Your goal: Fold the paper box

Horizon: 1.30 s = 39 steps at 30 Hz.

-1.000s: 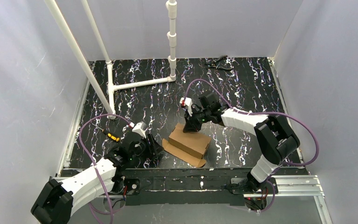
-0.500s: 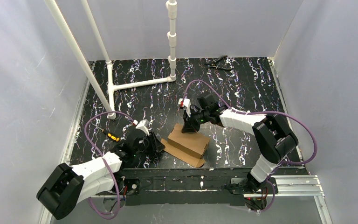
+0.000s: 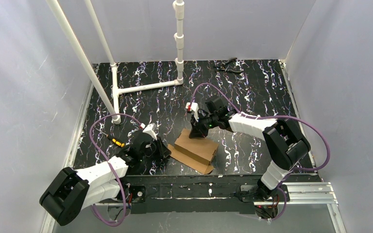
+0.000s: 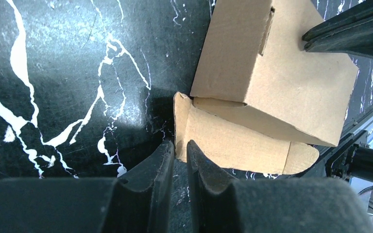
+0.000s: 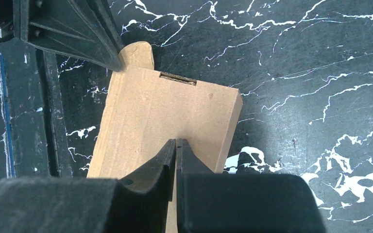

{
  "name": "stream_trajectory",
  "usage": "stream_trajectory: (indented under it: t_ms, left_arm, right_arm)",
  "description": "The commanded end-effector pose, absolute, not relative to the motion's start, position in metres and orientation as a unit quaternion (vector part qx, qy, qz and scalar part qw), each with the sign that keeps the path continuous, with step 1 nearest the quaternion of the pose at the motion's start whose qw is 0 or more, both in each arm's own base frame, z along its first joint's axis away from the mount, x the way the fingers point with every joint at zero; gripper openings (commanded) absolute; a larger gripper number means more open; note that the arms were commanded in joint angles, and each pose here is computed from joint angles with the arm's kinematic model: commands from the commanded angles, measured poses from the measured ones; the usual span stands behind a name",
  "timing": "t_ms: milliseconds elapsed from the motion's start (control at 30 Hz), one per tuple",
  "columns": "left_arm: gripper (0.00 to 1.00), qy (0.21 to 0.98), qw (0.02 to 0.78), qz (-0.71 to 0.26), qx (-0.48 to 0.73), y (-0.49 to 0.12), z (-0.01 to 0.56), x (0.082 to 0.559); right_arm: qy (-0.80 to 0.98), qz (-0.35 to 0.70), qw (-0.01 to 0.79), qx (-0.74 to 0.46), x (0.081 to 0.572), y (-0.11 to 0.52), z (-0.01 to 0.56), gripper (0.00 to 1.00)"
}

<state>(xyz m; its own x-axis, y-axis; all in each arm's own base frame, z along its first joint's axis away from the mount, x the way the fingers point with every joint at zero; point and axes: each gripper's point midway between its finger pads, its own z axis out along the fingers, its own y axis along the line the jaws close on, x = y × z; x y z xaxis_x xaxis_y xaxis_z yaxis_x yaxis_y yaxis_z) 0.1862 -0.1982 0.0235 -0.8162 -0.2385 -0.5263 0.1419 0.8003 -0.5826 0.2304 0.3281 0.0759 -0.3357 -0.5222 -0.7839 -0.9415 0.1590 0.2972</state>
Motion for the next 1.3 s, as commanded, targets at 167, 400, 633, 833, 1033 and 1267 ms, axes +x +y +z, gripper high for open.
stream_trajectory:
  t_ms: [167,400,633,833,1033,1267]
  left_arm:
    - [0.15,0.883,0.341,-0.323,0.005,-0.207,0.047,0.2]
    - [0.0,0.877,0.348,-0.331,0.03,-0.215,0.054,0.198]
    - [0.0,0.872,0.353,-0.336,0.051,-0.221,0.059,0.195]
    - [0.0,0.87,0.359,-0.333,0.058,-0.22,0.059,0.193]
    - [0.0,0.873,0.362,-0.32,0.073,-0.216,0.051,0.189]
    - [0.0,0.877,0.367,-0.304,0.066,-0.21,0.043,0.187]
  right_arm:
    - [0.729,0.385,0.235,-0.515,0.224,0.325,0.057,0.13]
    - [0.73,0.382,0.234,-0.515,0.224,0.326,0.055,0.13]
    - [0.733,0.378,0.228,-0.518,0.221,0.327,0.05,0.13]
    - [0.74,0.367,0.227,-0.517,0.224,0.325,0.045,0.13]
    - [0.748,0.353,0.228,-0.514,0.227,0.323,0.04,0.12]
    - [0.707,0.387,0.231,-0.545,0.213,0.327,0.064,0.31]
